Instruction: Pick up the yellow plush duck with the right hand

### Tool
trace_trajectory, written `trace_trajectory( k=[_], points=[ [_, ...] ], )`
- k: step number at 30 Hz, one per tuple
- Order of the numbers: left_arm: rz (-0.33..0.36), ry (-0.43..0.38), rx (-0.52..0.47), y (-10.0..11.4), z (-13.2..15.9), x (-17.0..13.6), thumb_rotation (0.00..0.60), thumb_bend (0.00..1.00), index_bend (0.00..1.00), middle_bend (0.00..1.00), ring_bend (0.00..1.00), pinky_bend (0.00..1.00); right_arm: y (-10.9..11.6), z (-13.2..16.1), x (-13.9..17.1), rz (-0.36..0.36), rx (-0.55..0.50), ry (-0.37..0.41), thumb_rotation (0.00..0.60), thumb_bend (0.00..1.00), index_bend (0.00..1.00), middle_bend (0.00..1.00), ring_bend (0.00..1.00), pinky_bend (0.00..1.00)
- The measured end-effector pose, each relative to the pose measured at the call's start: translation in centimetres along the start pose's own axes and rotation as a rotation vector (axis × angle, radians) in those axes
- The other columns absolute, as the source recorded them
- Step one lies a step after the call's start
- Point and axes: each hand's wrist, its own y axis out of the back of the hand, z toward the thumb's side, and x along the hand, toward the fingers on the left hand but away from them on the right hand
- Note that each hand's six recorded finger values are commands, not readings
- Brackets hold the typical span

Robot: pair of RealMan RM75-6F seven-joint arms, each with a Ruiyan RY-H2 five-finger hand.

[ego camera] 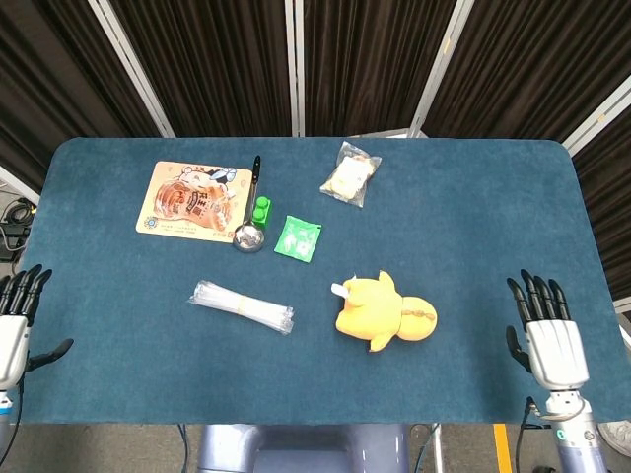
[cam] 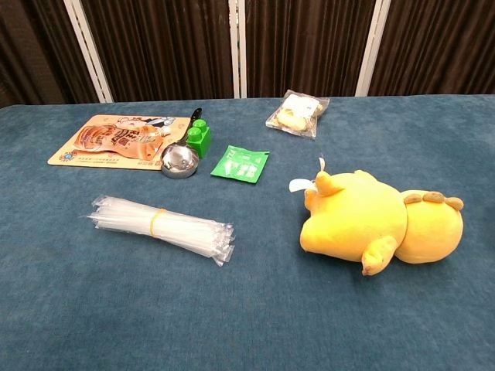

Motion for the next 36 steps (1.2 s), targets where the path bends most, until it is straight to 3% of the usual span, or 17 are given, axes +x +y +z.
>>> trace_trajectory(
  k=[3,14,23,36],
  points=[
    [-0.002,-0.001,-0.002,0.0,0.0,0.0,0.6,0.14,0.0,0.0,0.0,0.0,-0.4,2.1,-0.9,-0.009,-0.008,0.029,0.6,1.0,0.0,0.0,0.0,0.0],
    [-0.013,0.002,-0.019,0.1,-0.2,0.1,0.6,0.14,0.0,0.0,0.0,0.0,-4.1,12.2,-2.5,0.012,-0.051,0.116,0.6,1.0,0.0,0.0,0.0,0.0],
    [-0.026,0.014,-0.025,-0.1,-0.6,0.4,0.6,0.14,0.0,0.0,0.0,0.0,-6.5,18.0,-2.6,0.066,-0.06,0.15,0.6,1.0,0.0,0.0,0.0,0.0],
    [-0.04,0.032,-0.04,-0.1,-1.2,0.8,0.6,0.14,0.0,0.0,0.0,0.0,-10.8,20.1,-2.9,0.088,0.02,0.069,0.6,1.0,0.0,0.0,0.0,0.0]
  ],
)
